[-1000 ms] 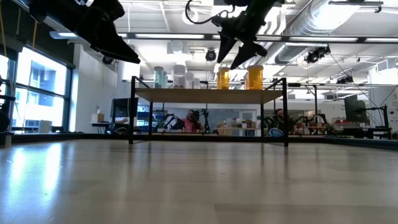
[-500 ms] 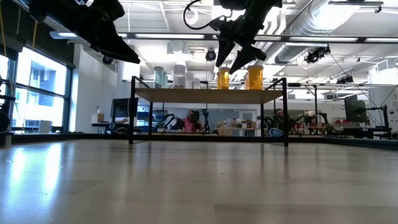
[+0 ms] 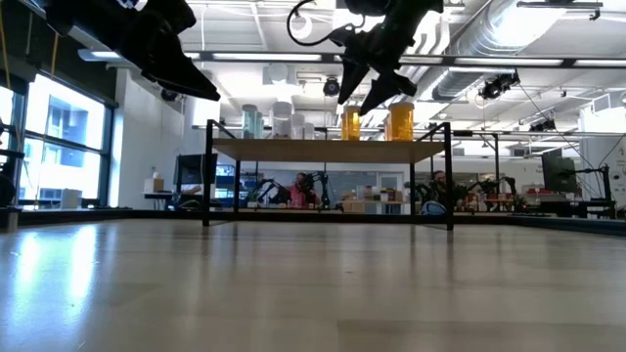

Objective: Pick and place medicine bottles onto shelf by color
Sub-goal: Adjust the pill bottles on the shelf

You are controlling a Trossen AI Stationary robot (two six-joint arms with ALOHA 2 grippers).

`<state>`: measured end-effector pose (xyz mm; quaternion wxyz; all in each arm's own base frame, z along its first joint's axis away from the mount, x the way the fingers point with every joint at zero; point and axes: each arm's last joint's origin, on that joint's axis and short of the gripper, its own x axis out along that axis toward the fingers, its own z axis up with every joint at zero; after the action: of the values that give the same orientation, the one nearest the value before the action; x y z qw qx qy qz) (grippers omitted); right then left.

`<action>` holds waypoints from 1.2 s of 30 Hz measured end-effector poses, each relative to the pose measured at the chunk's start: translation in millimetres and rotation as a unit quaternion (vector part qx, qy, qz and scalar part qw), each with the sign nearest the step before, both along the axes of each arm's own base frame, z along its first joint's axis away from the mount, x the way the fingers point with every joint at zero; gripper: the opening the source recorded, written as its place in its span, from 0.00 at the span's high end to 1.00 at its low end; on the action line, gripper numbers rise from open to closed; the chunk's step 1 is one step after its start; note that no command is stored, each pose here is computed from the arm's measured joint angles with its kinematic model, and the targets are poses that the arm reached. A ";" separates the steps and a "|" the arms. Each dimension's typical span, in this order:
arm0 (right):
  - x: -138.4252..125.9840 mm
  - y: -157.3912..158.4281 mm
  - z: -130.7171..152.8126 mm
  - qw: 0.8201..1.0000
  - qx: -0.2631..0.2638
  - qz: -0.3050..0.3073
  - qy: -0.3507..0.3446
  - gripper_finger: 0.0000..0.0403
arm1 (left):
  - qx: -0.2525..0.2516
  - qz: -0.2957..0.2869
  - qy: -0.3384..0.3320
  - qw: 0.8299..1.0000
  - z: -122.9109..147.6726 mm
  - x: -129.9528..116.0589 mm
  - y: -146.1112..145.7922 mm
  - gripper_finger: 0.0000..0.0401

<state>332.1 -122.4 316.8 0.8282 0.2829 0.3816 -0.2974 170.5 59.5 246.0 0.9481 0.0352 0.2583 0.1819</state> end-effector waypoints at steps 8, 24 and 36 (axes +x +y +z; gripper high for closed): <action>-0.3 -0.8 0.1 1.000 -0.010 -0.006 0.004 0.42 | -0.013 -0.033 -0.019 0.999 1.9 3.1 -1.3 0.36; -5.7 -1.2 48.8 0.998 -0.066 -0.010 -0.006 0.42 | 0.003 -0.019 -0.002 1.000 -0.9 4.3 0.5 0.36; 16.4 12.0 77.7 0.979 -0.159 0.043 -0.122 0.42 | 0.058 0.070 0.047 0.995 -3.1 -4.3 4.3 0.36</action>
<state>348.4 -110.4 394.5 0.9149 0.1648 0.2372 -0.2822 166.2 63.8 242.9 0.9164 0.0804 0.2934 0.2602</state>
